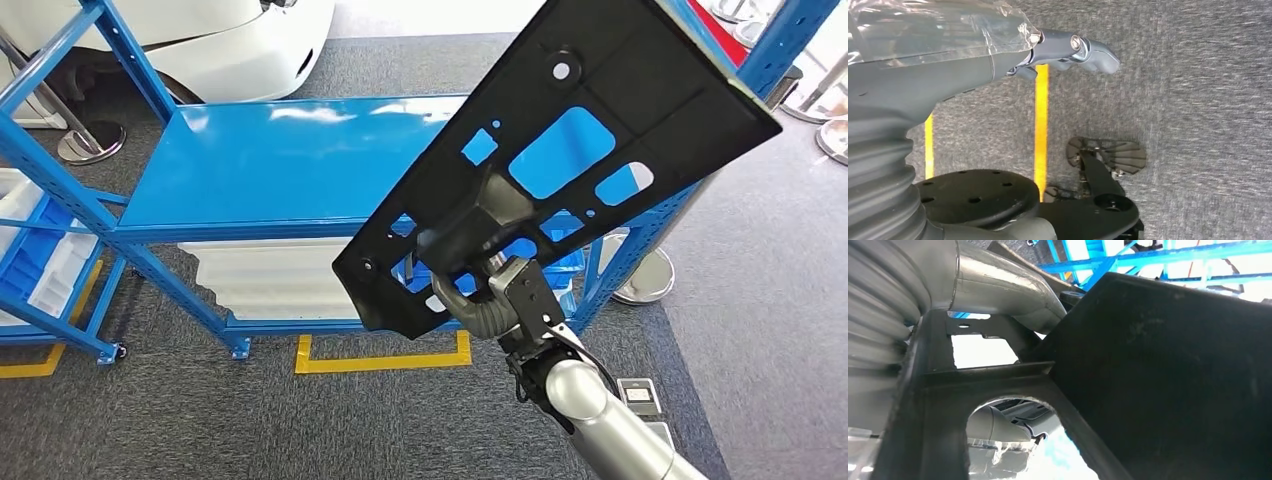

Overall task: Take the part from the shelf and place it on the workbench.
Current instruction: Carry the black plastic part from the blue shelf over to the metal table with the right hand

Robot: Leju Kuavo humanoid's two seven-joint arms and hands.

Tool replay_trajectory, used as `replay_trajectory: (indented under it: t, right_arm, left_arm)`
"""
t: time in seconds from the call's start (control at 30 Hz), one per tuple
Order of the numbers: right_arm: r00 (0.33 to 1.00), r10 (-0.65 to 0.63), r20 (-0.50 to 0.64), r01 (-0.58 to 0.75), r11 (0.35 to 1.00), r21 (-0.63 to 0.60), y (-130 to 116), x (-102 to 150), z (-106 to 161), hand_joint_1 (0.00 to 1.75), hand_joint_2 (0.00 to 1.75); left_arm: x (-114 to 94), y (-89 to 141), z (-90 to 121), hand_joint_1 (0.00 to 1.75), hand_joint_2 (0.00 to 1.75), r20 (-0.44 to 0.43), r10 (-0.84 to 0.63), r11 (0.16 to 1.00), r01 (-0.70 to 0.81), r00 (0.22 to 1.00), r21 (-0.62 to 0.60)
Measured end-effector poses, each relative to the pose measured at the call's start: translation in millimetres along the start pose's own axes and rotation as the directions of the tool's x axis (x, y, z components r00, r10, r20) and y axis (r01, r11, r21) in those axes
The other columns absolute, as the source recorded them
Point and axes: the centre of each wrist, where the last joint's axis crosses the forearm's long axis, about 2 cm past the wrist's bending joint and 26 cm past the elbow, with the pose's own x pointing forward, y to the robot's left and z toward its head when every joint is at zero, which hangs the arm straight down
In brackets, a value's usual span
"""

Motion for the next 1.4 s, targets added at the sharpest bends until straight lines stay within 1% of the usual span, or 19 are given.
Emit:
replay_trajectory:
  t: [0.77, 1.4]
  right_arm:
    - [1.0, -0.018, -0.013, 0.018, 1.0, 0.009, 7, -8, 1, 1.75, 1.75]
    - [1.0, -0.011, -0.007, 0.011, 1.0, 0.026, 14, -9, -1, 1.75, 1.75]
  left_arm:
    - [3, 1, -1, 0.0, 1.75, -0.006, -0.006, 1.0, 0.006, 1.0, -0.001]
    - [2, 3, -2, 0.0, 1.75, -0.017, -0.009, 1.0, 0.009, 1.0, 0.0]
